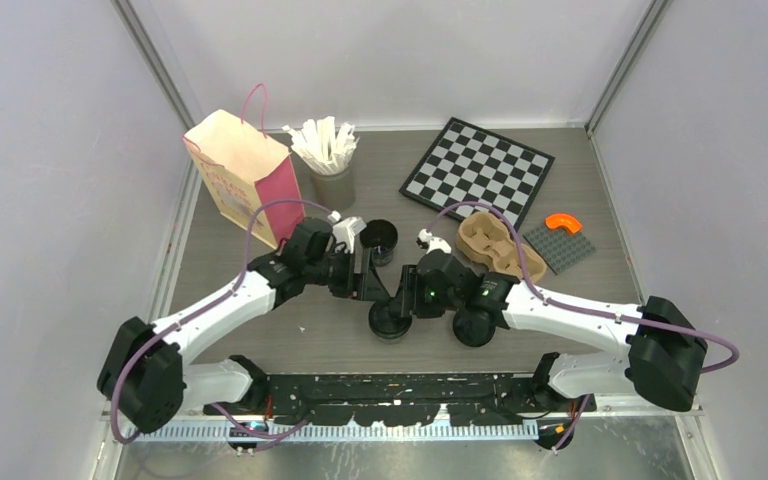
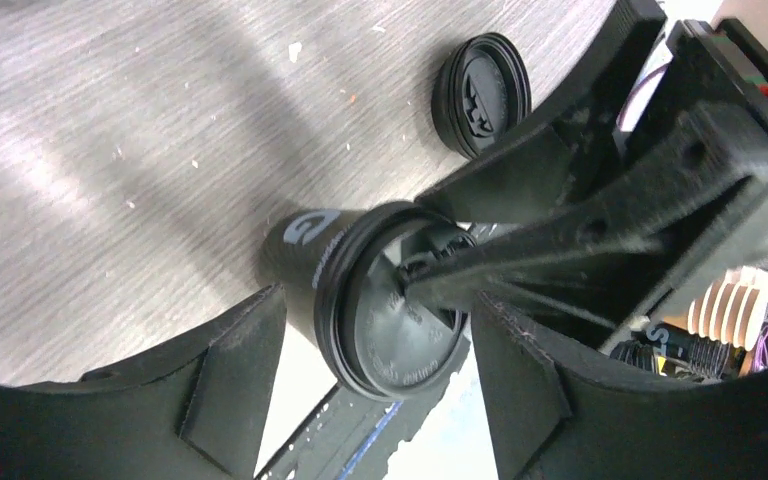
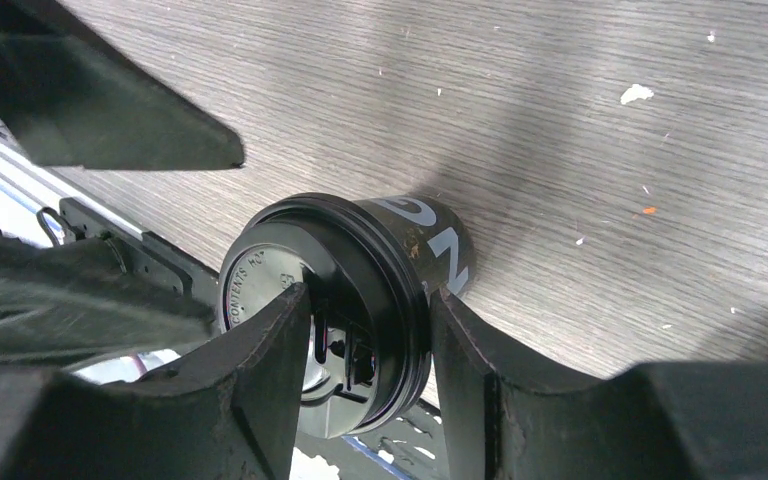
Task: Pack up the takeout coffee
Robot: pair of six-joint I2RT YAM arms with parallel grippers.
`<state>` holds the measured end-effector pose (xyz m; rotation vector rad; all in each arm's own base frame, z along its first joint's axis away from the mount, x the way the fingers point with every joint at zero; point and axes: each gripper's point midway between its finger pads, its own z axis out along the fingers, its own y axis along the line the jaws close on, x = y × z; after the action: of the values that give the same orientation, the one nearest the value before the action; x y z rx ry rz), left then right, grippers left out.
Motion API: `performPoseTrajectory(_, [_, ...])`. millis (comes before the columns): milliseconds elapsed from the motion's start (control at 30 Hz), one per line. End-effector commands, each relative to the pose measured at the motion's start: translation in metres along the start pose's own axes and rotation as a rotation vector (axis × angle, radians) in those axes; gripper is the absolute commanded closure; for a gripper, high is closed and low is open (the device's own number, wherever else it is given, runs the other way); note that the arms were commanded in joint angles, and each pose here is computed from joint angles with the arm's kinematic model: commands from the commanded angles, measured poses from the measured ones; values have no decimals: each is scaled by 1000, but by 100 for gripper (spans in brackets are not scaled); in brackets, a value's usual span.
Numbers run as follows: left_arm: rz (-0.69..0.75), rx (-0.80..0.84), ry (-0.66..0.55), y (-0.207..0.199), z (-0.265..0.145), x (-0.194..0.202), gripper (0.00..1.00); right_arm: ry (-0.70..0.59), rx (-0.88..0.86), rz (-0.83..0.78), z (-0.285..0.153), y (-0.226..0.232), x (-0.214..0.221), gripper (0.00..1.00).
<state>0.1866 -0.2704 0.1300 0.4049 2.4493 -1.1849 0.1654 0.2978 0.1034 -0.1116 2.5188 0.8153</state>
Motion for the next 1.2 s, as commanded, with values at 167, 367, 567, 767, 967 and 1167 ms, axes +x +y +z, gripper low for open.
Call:
performPoseTrajectory(167, [-131,55,-46,-13,-36,37,27,-17,22,36,4,-12,7,49])
performPoseTrajectory(367, [-259,174,-171,-23,-40,34,27,-30,10,44,2,-9,5,49])
performPoseTrajectory(567, [-340,196,-182,-13,-26,37,29,-34,13,48,2,-11,5,50])
performPoseTrajectory(767, [-380,198,-171,-6,-16,41,33,-42,9,53,0,-12,6,50])
performPoseTrajectory(967, [-392,170,-175,2,-11,45,41,-41,7,54,2,-14,8,51])
performPoseTrajectory(1167, [-397,136,-172,13,-7,51,50,-37,-2,64,5,-15,11,53])
